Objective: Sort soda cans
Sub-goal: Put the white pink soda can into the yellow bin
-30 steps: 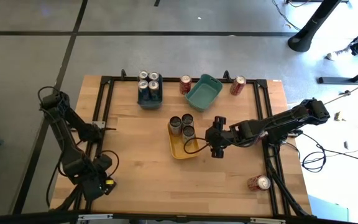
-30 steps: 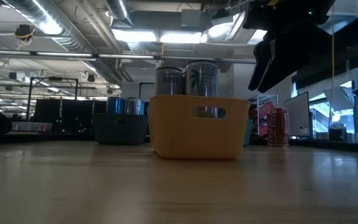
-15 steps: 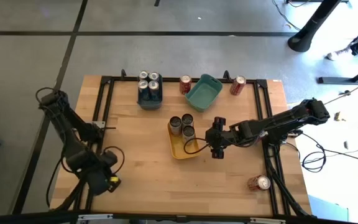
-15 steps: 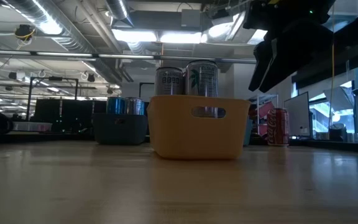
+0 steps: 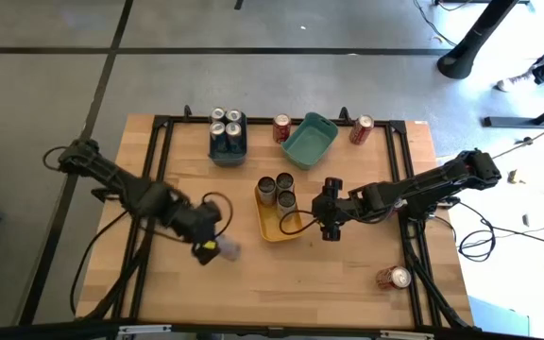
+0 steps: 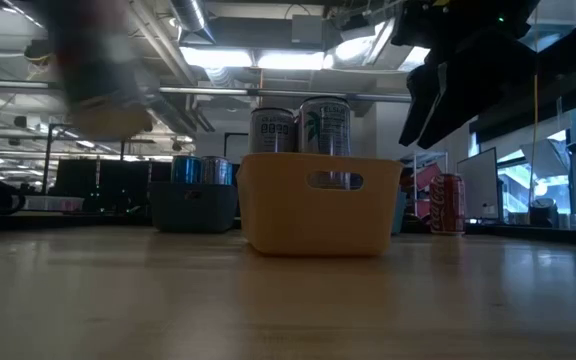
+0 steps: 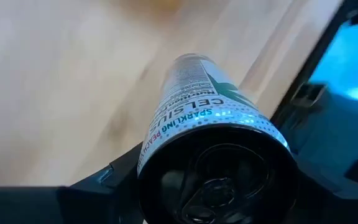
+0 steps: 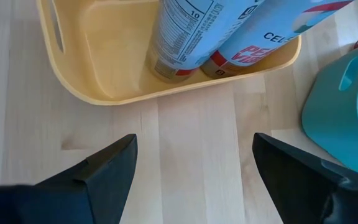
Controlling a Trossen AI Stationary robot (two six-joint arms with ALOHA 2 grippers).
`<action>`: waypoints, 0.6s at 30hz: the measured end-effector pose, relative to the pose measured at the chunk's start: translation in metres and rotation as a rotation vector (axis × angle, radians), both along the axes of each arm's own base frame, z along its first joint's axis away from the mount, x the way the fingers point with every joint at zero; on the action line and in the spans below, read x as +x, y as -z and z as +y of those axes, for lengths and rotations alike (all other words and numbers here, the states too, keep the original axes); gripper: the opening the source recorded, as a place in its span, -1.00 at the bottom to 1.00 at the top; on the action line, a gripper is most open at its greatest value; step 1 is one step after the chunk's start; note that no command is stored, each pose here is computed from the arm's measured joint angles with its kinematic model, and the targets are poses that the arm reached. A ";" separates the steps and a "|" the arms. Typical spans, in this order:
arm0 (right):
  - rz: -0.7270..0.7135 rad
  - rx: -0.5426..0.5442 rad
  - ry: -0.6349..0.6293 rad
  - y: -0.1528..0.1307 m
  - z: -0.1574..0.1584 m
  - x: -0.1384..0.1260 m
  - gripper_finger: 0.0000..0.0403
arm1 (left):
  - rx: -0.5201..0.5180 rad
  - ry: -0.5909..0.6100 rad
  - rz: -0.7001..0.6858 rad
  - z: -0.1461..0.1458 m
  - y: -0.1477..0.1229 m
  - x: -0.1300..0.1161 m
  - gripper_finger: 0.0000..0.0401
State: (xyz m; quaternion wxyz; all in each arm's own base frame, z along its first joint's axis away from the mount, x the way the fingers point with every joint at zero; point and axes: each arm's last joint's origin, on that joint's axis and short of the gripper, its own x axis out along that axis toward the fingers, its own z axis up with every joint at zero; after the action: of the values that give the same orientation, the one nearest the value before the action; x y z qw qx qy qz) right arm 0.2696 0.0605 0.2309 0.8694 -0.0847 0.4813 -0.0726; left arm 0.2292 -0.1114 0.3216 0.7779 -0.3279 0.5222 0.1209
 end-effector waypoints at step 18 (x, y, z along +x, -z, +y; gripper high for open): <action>0.018 -0.102 -0.023 0.000 -0.003 -0.001 0.58 | 0.232 0.228 -0.020 0.076 -0.028 0.084 0.23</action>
State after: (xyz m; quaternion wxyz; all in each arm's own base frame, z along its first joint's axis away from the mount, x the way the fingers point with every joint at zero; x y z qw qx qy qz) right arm 0.2684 0.0579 0.2307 0.8604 -0.1351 0.4839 -0.0860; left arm 0.3132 -0.0353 0.3501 0.8245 -0.1756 0.5307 0.0880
